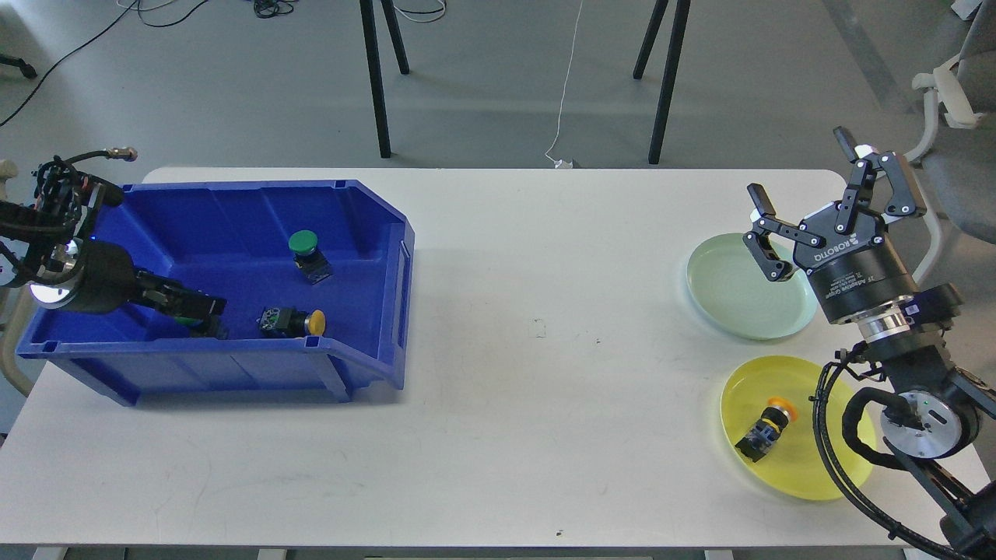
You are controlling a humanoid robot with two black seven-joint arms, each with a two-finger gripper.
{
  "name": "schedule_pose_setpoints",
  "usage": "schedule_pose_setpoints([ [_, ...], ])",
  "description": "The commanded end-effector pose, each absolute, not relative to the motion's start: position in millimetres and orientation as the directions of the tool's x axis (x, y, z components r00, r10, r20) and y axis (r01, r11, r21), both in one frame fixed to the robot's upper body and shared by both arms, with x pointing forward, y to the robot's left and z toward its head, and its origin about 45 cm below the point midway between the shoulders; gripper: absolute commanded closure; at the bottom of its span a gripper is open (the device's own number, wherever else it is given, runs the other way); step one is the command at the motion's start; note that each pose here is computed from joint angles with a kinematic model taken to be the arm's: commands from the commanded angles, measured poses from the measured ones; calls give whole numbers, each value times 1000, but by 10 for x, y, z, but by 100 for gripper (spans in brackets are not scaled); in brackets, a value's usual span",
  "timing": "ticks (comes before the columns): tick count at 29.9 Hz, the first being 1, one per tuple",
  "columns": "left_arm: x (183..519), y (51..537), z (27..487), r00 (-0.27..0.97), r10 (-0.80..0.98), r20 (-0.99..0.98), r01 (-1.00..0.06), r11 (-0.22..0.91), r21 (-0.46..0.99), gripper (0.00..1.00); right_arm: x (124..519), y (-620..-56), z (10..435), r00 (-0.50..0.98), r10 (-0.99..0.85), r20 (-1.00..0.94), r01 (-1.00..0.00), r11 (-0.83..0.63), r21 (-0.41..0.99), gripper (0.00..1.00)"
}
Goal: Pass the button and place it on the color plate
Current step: 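Grasp a green-capped button in the bin with the left gripper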
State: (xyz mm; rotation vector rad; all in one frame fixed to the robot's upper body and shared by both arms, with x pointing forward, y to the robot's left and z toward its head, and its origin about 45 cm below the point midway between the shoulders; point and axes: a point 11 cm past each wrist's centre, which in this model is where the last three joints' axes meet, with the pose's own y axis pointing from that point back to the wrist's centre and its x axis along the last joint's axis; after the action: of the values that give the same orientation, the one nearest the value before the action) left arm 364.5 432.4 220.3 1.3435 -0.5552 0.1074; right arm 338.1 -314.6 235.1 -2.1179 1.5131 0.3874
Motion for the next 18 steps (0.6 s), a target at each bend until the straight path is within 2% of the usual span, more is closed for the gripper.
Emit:
schedule_pose_setpoints([
  [1,3650,4291,2179,867,-242,436,-380,247,892,20,3379,-3150,2344,339,-795,-503,-939,-253,-233,0],
  [18,3710,4315,2126,869,-239,433,-384,226,895,20,3368,-3150,2339,338,-795,-505,-940,-252,-232,0],
])
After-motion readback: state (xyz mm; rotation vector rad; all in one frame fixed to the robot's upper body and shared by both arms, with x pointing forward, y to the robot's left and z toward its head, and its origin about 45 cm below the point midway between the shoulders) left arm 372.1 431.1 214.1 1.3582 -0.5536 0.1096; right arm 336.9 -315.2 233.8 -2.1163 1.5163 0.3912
